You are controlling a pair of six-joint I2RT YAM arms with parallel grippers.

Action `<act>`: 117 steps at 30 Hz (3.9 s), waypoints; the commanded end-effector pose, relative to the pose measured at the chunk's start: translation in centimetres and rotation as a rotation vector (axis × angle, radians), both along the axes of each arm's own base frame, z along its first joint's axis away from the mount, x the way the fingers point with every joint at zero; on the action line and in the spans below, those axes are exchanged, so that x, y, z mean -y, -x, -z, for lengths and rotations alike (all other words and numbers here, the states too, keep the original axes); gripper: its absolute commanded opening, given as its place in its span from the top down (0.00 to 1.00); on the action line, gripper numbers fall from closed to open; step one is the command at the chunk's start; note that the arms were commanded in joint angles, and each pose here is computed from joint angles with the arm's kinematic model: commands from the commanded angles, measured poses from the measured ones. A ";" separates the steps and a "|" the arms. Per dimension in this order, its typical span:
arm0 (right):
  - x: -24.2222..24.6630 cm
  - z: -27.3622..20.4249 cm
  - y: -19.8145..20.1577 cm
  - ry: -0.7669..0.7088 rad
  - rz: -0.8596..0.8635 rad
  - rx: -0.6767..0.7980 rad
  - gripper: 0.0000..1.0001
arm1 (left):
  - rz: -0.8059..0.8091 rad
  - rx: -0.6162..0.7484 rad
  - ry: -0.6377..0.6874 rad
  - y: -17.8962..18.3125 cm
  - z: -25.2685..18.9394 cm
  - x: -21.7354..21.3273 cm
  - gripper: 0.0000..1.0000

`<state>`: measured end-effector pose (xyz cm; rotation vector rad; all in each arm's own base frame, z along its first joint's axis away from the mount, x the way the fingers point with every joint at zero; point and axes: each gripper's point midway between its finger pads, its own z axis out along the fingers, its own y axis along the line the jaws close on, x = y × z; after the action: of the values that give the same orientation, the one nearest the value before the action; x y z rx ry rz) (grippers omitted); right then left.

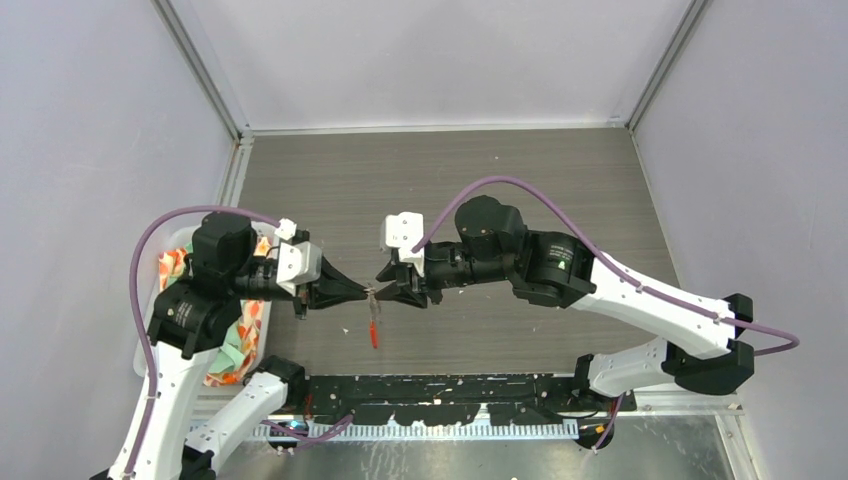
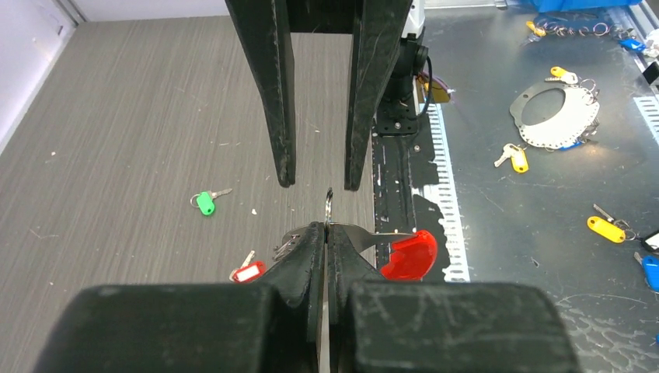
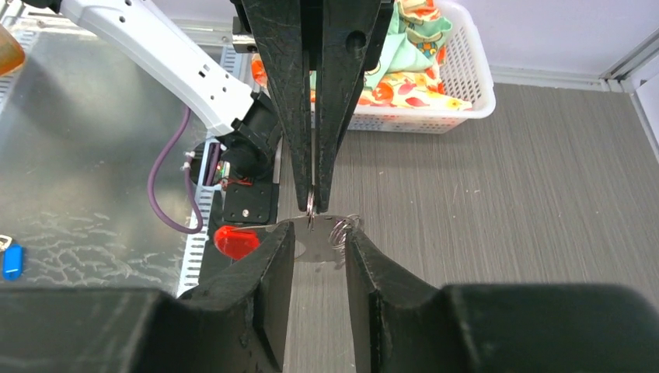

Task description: Put the keys on the keyring

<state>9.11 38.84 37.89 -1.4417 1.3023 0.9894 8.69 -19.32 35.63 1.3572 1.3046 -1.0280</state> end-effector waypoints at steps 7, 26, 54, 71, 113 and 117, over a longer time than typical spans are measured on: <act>-0.8 -1.9 0.0 -0.037 -0.016 0.007 0.71 | 0.000 -0.002 0.009 0.3 -1.1 0.0 1.00; -1.6 -0.8 -1.5 -0.033 0.054 0.016 0.99 | -0.013 0.004 0.002 -0.1 -1.3 -0.1 0.87; 1.5 -5.6 0.4 -0.635 0.060 -0.123 0.99 | -0.062 -0.170 0.074 0.2 -2.1 0.4 0.70; 0.0 -5.2 0.1 -0.597 0.014 -0.153 0.99 | -0.023 -0.144 0.126 0.8 -2.9 0.7 0.90; 4.1 -4.6 -0.9 -0.325 0.100 -0.067 0.34 | 0.062 0.238 -0.059 1.8 0.3 -1.4 1.00; 3.8 -2.8 -1.1 -0.160 0.086 -0.061 0.34 | 0.096 0.361 -0.103 1.9 0.9 -1.9 1.00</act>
<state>9.99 35.19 43.84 -1.0558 1.1644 1.1687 7.33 -18.13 35.26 1.4592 1.2043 -0.8892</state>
